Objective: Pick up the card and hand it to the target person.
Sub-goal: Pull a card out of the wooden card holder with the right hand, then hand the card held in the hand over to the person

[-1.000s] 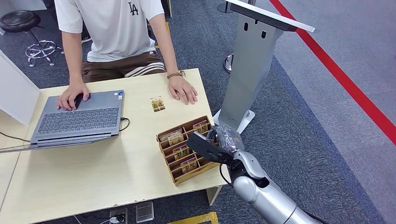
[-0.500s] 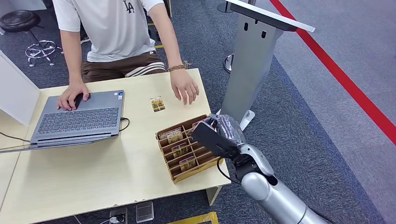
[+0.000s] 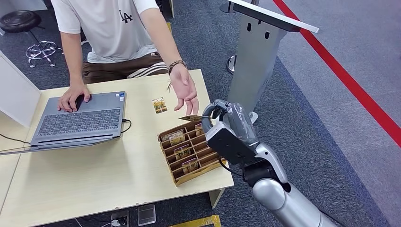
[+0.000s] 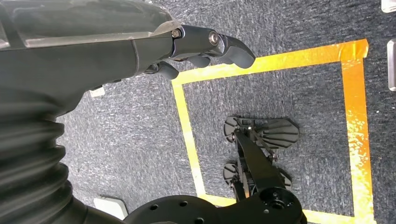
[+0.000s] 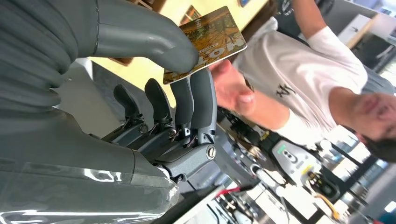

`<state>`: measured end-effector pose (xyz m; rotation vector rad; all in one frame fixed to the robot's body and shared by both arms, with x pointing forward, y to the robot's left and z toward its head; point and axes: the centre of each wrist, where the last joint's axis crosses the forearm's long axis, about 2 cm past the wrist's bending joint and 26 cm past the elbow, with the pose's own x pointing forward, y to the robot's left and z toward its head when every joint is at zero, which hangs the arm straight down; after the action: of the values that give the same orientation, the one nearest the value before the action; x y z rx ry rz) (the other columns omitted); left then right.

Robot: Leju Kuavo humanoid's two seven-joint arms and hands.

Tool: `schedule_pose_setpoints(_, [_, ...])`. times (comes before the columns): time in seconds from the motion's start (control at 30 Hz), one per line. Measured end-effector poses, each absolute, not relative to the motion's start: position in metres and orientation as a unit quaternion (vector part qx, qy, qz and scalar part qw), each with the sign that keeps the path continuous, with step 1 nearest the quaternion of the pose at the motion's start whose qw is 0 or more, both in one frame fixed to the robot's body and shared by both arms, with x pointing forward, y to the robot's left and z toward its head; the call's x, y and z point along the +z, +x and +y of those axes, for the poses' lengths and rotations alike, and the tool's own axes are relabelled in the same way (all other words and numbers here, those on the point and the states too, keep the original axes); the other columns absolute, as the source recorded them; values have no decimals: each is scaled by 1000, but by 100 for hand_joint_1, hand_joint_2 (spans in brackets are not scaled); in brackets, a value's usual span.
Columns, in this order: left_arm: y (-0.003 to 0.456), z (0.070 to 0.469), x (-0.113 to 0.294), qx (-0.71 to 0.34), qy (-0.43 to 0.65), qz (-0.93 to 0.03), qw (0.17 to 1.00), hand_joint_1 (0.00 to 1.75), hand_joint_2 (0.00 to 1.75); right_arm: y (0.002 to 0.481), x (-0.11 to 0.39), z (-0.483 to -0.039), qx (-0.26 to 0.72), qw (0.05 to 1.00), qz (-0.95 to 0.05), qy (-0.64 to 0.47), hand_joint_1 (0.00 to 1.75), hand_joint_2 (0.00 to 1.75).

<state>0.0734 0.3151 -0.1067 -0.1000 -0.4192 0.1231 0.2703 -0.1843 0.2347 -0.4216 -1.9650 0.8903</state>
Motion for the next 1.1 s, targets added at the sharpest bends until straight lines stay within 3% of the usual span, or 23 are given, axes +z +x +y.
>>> schedule_pose_setpoints(0.2, [72,315,-107,62,-46,-206,975,0,175,269,237,-185,338,404,-821,-220,138,175])
schedule_pose_setpoints(0.5, [72,311,-107,61,-48,-205,976,0,175,266,238,-184,282,238,-857,-359,138,175])
schedule_pose_setpoints(0.93, [74,308,-107,57,-47,-201,977,0,175,274,215,-178,278,268,-854,-348,138,175])
schedule_pose_setpoints(1.07, [74,308,-107,56,-43,-196,978,0,175,274,212,-176,280,277,-853,-343,7,175])
schedule_pose_setpoints(1.1, [74,308,-107,54,-41,-195,979,0,175,275,211,-176,281,278,-852,-342,3,175])
